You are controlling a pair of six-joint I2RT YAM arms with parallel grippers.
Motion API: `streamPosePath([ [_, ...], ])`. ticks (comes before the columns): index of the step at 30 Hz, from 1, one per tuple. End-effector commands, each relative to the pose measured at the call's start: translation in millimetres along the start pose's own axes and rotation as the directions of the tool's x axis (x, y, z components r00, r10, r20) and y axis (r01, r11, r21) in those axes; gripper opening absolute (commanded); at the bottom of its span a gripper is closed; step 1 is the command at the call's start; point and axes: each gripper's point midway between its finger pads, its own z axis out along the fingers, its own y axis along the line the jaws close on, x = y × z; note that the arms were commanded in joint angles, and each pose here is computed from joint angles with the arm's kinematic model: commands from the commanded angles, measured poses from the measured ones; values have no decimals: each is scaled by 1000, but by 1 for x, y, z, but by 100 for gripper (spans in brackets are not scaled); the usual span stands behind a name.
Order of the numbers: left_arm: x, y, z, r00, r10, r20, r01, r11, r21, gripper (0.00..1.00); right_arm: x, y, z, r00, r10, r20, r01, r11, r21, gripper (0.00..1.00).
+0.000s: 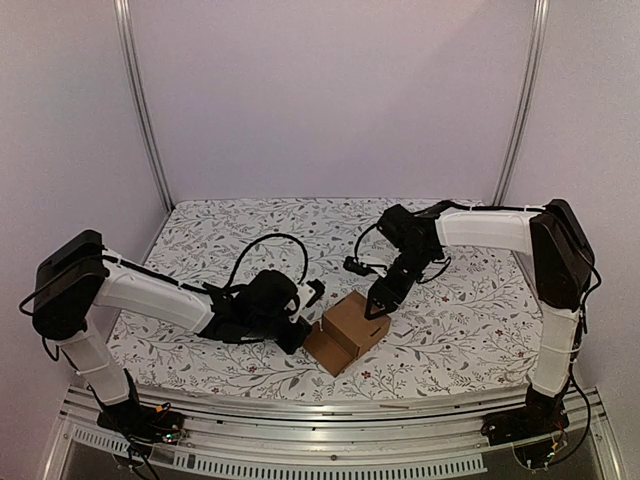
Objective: Fold the paper box
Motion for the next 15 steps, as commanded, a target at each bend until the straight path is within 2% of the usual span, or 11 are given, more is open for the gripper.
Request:
streamPosePath([
  [1,-6,-5,-2,998,67,8,-66,997,-44,0,6,-5,7,999,41,-25,-41,999,-6,45],
  [11,-17,-13,-3,992,128,20,-125,988,-94,0,9,-5,15,997,69,-43,-70,997,-21,40],
  [15,-10,-11,0,991,134,-25,-136,985,-107,0,10,-5,16,996,72,-47,-73,997,-26,39],
])
